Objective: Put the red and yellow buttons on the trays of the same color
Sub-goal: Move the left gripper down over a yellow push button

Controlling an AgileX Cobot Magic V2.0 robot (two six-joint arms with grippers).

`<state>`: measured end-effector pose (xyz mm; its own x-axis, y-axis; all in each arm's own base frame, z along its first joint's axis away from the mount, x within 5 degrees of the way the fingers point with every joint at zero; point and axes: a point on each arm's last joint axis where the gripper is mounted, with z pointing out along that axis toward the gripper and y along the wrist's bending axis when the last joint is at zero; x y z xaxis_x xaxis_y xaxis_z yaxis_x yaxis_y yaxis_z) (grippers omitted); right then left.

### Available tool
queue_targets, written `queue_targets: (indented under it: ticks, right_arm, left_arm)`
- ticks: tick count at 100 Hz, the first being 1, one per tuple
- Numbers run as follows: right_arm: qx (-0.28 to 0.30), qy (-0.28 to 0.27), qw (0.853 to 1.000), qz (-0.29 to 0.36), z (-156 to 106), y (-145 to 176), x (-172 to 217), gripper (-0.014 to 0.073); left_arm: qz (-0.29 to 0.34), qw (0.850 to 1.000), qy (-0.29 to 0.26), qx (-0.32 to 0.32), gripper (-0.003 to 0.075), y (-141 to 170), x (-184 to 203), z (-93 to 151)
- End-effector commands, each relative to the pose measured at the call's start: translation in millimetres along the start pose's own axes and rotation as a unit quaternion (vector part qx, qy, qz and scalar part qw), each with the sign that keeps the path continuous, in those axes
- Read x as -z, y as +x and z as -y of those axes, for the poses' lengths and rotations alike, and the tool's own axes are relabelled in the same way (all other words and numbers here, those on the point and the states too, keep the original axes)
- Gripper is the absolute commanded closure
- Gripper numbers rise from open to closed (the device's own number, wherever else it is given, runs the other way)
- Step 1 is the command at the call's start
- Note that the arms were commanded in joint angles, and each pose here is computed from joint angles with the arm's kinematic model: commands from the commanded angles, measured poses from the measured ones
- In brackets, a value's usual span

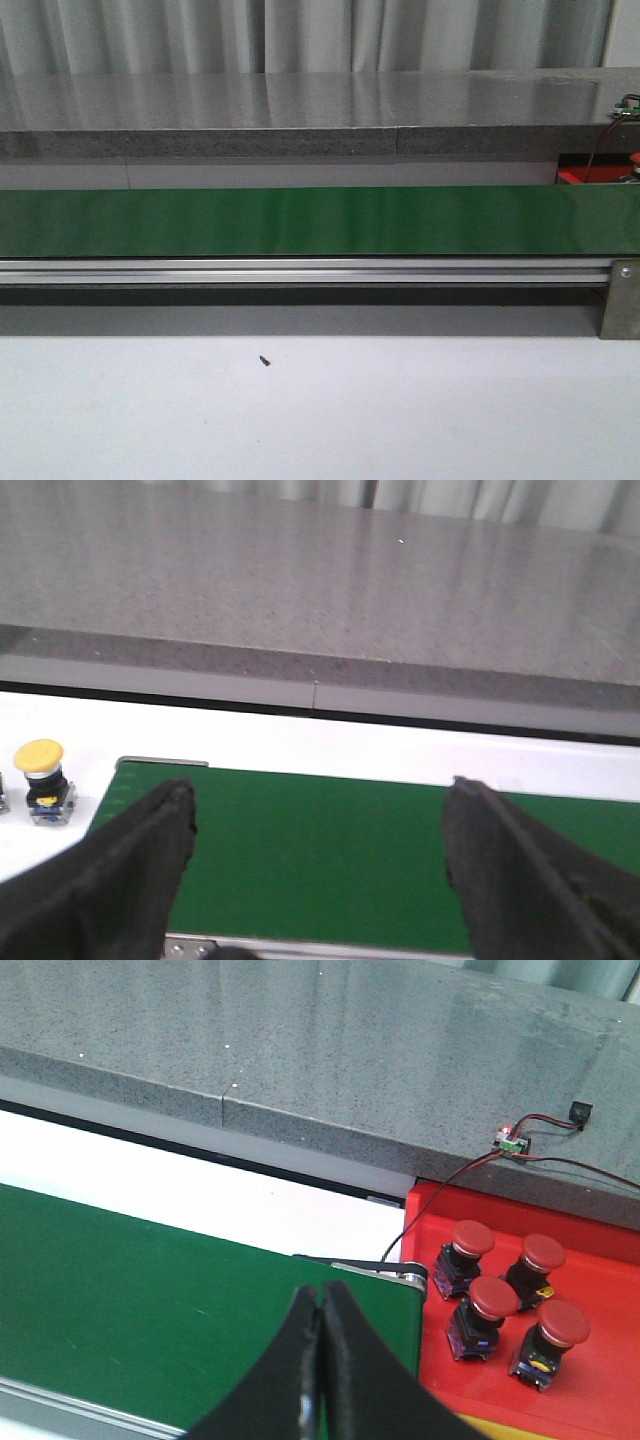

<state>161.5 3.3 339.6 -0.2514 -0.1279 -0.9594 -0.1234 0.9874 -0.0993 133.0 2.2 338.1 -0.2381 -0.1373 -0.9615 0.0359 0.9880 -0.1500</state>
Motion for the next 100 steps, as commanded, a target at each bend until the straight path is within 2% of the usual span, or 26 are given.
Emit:
queue_targets:
  ticks: [1, 14, 28, 44, 61, 73, 87, 100]
  right_arm:
    - [-0.004, 0.019, 0.999, 0.042, 3.6, -14.3, 5.0, 0.0663]
    - [-0.004, 0.019, 0.999, 0.042, 3.6, -14.3, 5.0, 0.0663]
    - [-0.004, 0.019, 0.999, 0.042, 3.6, -14.3, 5.0, 0.0663]
    - [-0.004, 0.019, 0.999, 0.042, 3.6, -14.3, 5.0, 0.0663]
    - [-0.004, 0.019, 0.999, 0.042, 3.6, -14.3, 5.0, 0.0663]
    - [-0.004, 0.019, 0.999, 0.042, 3.6, -14.3, 5.0, 0.0663]
    - [-0.004, 0.019, 0.999, 0.042, 3.6, -14.3, 5.0, 0.0663]
    - [-0.004, 0.019, 0.999, 0.042, 3.6, -14.3, 5.0, 0.0663]
  left_arm:
    - [0.047, 0.998, -0.031, 0.025, 0.0206, -32.6, -5.3, -7.5]
    - [0.052, 0.996, -0.055, 0.037, 0.0207, -60.7, -25.0, -19.8]
    - [0.022, 0.996, -0.072, 0.055, 0.0207, -84.7, -60.4, -41.1]
    - [-0.025, 0.991, -0.096, 0.090, 0.0207, -101.0, -105.3, -80.2]
    - [-0.076, 0.984, -0.114, 0.116, 0.0207, -104.8, -151.8, -124.2]
    - [-0.144, 0.973, -0.140, 0.110, 0.0207, -97.3, -183.1, -151.0]
    - [-0.210, 0.962, -0.149, 0.089, 0.0208, -87.4, -211.8, -172.0]
    - [-0.219, 0.960, -0.145, 0.099, 0.0209, -82.5, -229.7, -182.1]
